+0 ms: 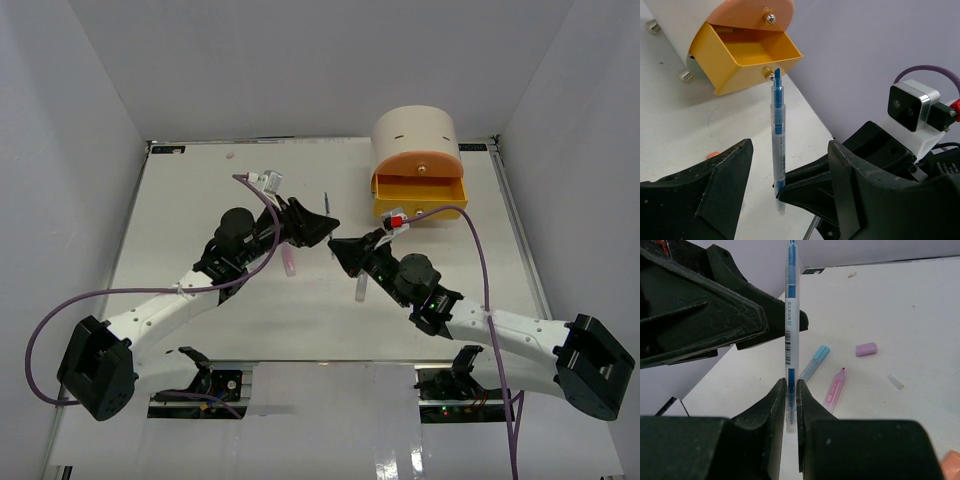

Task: Sort the stationery into containers
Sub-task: Pick up the pen from the center of the board.

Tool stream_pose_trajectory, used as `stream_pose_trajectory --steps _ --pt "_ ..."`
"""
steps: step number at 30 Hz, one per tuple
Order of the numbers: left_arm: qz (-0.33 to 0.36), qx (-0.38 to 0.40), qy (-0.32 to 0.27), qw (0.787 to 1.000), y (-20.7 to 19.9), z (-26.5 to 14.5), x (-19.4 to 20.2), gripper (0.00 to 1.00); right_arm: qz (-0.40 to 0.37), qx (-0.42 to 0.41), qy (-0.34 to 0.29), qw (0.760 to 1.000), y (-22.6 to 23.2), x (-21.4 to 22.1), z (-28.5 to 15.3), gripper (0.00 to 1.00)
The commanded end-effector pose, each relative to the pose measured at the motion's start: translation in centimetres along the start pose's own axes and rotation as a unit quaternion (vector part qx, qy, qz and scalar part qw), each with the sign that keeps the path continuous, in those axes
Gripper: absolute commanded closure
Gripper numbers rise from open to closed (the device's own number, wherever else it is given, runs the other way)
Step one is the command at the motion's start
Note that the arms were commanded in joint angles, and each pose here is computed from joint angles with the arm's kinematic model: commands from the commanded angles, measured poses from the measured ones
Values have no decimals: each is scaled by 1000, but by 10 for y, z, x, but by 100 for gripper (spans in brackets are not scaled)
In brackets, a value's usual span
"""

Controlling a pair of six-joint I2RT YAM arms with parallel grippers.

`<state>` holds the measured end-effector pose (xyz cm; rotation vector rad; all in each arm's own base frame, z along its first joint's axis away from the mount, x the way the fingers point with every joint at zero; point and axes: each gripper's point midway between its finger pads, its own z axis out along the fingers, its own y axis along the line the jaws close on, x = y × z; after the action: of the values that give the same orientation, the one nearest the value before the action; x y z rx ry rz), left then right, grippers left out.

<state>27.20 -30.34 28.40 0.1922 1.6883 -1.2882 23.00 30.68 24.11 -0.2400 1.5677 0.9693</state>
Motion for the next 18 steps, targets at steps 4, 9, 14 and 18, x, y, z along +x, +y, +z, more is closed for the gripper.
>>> stream_pose_trajectory --steps 4,9,14,18 --pt "3 4 -19 1000 -4 3 -4 32 41 -25 -63 997 16 -31 5 92" --pt "8 -1 -12 1000 0 3 0 38 38 -29 -65 997 18 -33 6 92" --pt "12 8 -4 1000 -3 5 4 45 36 -32 -63 997 19 -33 6 92" --pt "17 14 4 1000 -5 6 6 52 35 -36 -59 997 21 -32 8 92"
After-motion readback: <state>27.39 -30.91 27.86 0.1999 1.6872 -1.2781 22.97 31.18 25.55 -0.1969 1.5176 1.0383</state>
